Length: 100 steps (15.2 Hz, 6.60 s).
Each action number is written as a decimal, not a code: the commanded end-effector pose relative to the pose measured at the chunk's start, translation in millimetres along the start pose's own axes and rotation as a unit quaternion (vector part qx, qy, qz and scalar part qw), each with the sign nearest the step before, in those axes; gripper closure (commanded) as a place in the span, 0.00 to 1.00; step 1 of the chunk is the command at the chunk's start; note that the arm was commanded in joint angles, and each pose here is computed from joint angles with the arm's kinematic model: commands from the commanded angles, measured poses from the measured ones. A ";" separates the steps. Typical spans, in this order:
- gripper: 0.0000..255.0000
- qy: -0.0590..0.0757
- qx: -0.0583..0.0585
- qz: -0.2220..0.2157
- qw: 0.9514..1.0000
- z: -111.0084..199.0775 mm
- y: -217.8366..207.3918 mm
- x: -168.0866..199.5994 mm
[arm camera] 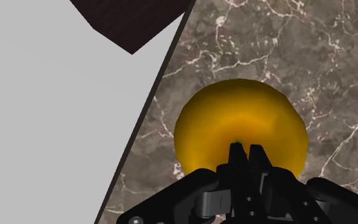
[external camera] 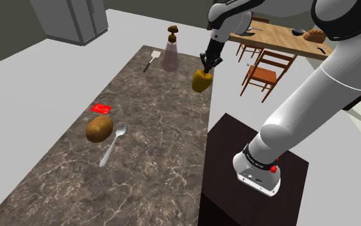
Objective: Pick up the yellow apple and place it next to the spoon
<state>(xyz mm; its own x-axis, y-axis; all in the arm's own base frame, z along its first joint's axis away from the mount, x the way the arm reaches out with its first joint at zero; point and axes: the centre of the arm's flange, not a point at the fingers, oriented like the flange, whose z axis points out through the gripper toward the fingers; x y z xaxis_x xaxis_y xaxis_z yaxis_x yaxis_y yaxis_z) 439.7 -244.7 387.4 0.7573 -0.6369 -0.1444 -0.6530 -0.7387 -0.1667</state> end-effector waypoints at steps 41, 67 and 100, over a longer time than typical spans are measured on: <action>1.00 0.000 0.000 0.000 1.000 -164.0 -82.2 -84.8; 1.00 0.000 0.000 0.000 1.000 -90.3 -306.4 -333.9; 1.00 0.000 0.000 0.000 1.000 72.8 -306.2 -340.2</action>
<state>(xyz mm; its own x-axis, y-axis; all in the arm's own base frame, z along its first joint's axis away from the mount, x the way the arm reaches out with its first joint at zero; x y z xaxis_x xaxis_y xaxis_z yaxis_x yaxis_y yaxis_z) 382.9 214.3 422.1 0.7572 -0.6369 -0.1450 -0.6532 -0.7388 -0.1661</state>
